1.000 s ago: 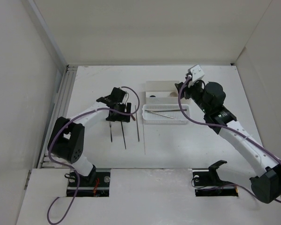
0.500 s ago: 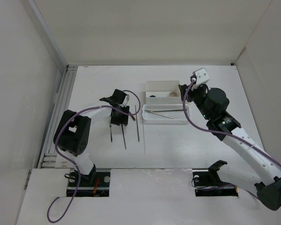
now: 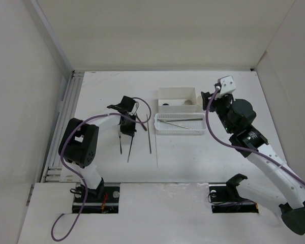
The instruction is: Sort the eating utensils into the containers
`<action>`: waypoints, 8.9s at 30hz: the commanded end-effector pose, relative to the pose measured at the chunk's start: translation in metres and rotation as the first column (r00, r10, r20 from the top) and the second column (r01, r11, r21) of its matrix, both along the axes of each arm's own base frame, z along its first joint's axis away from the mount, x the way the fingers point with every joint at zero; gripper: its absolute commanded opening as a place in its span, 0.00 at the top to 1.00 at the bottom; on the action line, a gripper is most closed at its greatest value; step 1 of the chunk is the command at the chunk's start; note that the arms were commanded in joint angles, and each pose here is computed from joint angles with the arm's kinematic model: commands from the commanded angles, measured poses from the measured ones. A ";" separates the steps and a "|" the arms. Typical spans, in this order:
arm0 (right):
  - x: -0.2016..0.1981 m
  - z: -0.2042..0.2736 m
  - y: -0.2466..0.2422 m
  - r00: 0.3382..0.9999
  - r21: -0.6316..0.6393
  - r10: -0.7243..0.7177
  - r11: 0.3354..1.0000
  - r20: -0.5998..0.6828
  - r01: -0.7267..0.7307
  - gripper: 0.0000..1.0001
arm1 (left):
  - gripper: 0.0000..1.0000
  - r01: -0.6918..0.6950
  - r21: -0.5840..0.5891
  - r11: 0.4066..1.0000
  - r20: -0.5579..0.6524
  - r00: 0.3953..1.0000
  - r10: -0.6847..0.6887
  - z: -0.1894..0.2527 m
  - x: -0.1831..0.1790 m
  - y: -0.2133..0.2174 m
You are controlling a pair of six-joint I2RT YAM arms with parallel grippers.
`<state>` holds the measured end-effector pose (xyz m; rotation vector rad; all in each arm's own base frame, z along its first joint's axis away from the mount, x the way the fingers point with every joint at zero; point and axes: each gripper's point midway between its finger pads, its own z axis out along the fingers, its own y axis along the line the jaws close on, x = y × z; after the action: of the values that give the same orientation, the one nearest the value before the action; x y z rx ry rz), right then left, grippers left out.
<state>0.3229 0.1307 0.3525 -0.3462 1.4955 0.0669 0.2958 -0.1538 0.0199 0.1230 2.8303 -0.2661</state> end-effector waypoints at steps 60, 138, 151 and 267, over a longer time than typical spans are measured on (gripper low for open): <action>0.038 0.066 -0.041 0.994 0.075 0.048 0.996 0.100 -0.056 0.28 | 0.31 0.772 0.388 0.503 0.554 0.241 -0.797 0.186 0.086 -0.272; -0.084 -0.274 0.226 0.617 0.071 0.185 0.976 -0.765 -0.205 1.00 | 0.26 -0.367 -0.058 0.929 0.683 0.663 0.305 0.195 0.029 0.122; -0.060 -0.207 0.202 0.689 -0.266 0.281 0.775 -0.668 -0.573 1.00 | 0.26 -0.359 -0.052 0.932 0.670 0.679 0.299 0.188 0.028 0.121; -0.116 -0.292 0.229 0.487 -0.257 0.165 0.682 -0.858 -0.684 1.00 | 0.33 -0.235 -0.140 0.962 0.502 0.821 0.273 0.138 0.037 0.102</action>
<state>0.2037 0.3619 0.0254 -1.3692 2.3227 0.2559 0.3292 -0.0513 0.1474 -0.1760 2.3037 -0.2104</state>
